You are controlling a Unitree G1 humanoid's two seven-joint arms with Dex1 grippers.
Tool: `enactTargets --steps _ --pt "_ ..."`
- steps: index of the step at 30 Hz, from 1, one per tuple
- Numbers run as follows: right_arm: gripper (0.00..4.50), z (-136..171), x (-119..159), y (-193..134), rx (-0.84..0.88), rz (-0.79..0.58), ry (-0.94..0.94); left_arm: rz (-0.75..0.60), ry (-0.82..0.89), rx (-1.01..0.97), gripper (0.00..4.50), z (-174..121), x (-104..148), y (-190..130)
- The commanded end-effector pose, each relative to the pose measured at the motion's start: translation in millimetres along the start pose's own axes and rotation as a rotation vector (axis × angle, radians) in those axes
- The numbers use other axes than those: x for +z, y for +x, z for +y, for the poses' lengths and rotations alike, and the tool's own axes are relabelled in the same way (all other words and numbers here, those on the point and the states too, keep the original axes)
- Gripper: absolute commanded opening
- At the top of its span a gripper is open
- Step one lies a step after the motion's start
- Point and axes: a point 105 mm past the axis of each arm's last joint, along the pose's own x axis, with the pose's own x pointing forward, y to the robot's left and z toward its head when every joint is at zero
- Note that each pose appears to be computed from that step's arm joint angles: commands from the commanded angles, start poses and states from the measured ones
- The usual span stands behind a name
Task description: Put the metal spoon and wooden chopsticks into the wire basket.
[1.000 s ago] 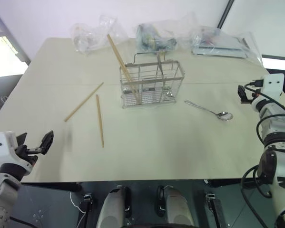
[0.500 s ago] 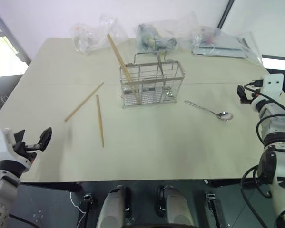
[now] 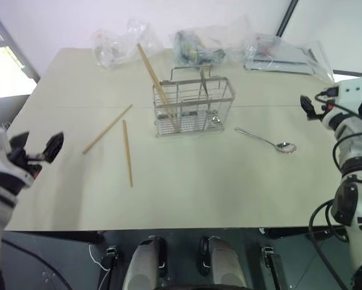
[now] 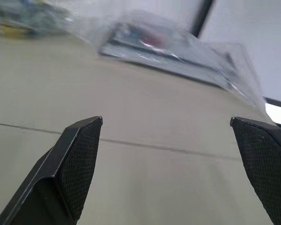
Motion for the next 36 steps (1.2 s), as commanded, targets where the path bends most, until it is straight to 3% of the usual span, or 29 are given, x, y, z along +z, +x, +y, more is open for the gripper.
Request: enactTargets --steps 1,6,12,18,30,33,36 --pt "4.5 20 40 2 0.239 -0.055 -0.07 0.046 0.031 -0.402 4.48 -77 14 8" --pt "4.5 60 34 -5 0.594 0.062 -0.167 0.097 0.04 -0.805 4.48 -149 20 9" --pt "4.5 81 2 -16 0.79 0.255 -0.239 0.13 0.055 -1.007 4.48 -189 19 20" --pt "4.5 90 -27 -19 0.823 0.389 -0.265 0.13 0.101 -1.072 4.48 -201 19 26" --pt "4.5 91 -71 -16 0.69 0.601 -0.289 0.117 0.113 -1.097 4.48 -202 25 22" --pt "3.62 93 -73 -16 0.694 0.605 -0.274 0.106 0.115 -1.088 4.5 -201 27 23" --pt "2.11 93 -73 -15 0.686 0.593 -0.263 0.097 0.109 -1.078 4.5 -200 30 25"
